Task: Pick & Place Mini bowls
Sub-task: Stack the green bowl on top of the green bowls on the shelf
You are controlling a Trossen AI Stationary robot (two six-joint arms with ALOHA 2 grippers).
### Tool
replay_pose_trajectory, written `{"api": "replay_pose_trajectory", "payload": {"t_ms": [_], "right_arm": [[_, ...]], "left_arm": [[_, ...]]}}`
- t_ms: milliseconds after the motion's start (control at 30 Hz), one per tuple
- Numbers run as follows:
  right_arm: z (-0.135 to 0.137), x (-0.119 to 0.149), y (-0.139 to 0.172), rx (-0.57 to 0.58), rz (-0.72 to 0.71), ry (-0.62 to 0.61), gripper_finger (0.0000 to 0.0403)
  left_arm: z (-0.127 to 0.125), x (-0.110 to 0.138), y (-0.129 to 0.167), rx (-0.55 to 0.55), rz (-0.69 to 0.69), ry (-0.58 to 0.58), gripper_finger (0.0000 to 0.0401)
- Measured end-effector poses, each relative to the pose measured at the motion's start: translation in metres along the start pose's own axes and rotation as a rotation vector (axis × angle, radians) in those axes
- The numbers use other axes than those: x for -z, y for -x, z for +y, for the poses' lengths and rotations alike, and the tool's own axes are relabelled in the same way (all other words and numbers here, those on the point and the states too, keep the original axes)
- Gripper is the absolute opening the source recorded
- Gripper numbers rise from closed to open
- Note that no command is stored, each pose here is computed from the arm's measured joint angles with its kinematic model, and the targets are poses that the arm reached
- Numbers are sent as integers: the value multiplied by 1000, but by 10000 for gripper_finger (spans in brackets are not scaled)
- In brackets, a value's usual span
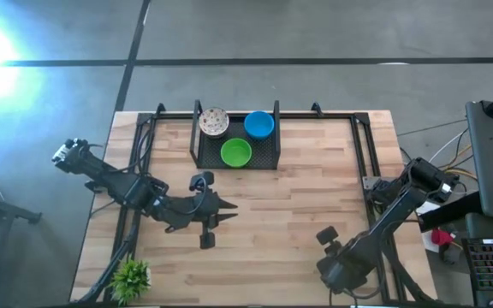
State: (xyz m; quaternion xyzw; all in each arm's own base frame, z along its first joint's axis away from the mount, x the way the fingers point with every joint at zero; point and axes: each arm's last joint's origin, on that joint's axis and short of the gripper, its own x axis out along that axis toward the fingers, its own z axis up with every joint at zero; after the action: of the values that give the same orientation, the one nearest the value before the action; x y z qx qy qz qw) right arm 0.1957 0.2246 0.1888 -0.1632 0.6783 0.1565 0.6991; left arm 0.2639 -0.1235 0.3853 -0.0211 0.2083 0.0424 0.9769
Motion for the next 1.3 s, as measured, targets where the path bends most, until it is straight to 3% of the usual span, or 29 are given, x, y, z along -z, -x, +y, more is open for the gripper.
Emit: {"api": "replay_pose_trajectory", "payload": {"t_ms": [433, 533, 667, 800, 1067, 1167, 1300], "right_arm": [[-5, 15, -25, 16, 54, -7, 68], [-6, 16, -28, 17, 54, -59, 59], [-7, 18, -29, 3, 70, -149, 19], [-6, 17, -27, -30, 83, -214, 12], [-14, 12, 17, -93, -68, -365, 8], [-24, 17, 39, -136, -142, -440, 8], [-42, 28, 67, -109, -286, -551, 8]], "left_arm": [[0, 0, 0, 0, 0, -1, 80], [0, 0, 0, 0, 0, 0, 80], [0, 0, 0, 0, 0, 0, 80], [0, 0, 0, 0, 1, 0, 80], [1, 2, 0, -6, 22, -14, 80], [1, 4, 0, -11, 37, -22, 80], [1, 5, 0, -15, 49, -30, 80]]}}
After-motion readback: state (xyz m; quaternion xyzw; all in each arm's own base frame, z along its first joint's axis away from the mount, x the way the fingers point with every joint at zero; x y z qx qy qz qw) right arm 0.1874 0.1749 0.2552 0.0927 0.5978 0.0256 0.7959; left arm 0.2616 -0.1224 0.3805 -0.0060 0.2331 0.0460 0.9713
